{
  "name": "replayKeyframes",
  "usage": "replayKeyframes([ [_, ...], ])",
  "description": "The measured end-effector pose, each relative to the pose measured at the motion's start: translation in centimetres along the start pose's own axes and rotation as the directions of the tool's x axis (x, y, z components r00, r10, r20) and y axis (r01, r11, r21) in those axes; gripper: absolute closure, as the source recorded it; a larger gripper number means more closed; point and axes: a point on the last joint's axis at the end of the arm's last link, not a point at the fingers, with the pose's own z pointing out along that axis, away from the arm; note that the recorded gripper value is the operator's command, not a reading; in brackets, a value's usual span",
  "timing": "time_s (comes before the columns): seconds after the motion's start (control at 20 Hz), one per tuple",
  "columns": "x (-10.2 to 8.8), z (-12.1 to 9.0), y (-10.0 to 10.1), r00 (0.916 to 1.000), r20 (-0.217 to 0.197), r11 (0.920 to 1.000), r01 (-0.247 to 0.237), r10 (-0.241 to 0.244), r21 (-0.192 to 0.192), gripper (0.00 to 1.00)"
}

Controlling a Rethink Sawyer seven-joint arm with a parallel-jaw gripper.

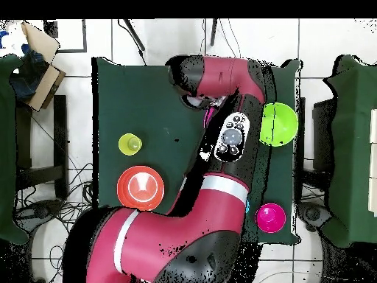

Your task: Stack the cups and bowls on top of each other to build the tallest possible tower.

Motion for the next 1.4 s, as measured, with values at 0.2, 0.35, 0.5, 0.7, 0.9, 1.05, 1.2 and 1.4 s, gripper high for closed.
replayKeyframes([
  [0.2, 0.21, 0.61, 0.04, 1.0000, -0.007, 1.0000, 0.002, -0.002, 0.004, 1.00],
  [0.35, 0.33, 0.93, 0.06, 0.9999, -0.011, 1.0000, 0.003, -0.003, 0.007, 1.00],
  [0.5, 0.33, 0.92, 0.06, 0.9999, -0.011, 1.0000, 0.003, -0.003, 0.007, 1.00],
  [0.7, 0.37, 0.95, 0.03, 0.9999, -0.012, 1.0000, 0.003, -0.003, 0.007, 1.00],
  [0.9, 0.38, 0.96, 0.02, 0.9999, -0.012, 1.0000, 0.003, -0.003, 0.008, 1.00],
  [1.05, 0.38, 0.96, 0.02, 0.9999, -0.012, 1.0000, 0.003, -0.003, 0.008, 1.00],
  [1.2, 0.40, 0.97, 0.02, 0.9999, -0.013, 1.0000, 0.003, -0.003, 0.008, 1.00],
  [1.4, 0.42, 0.99, 0.01, 0.9999, -0.013, 1.0000, 0.003, -0.003, 0.008, 1.00],
])
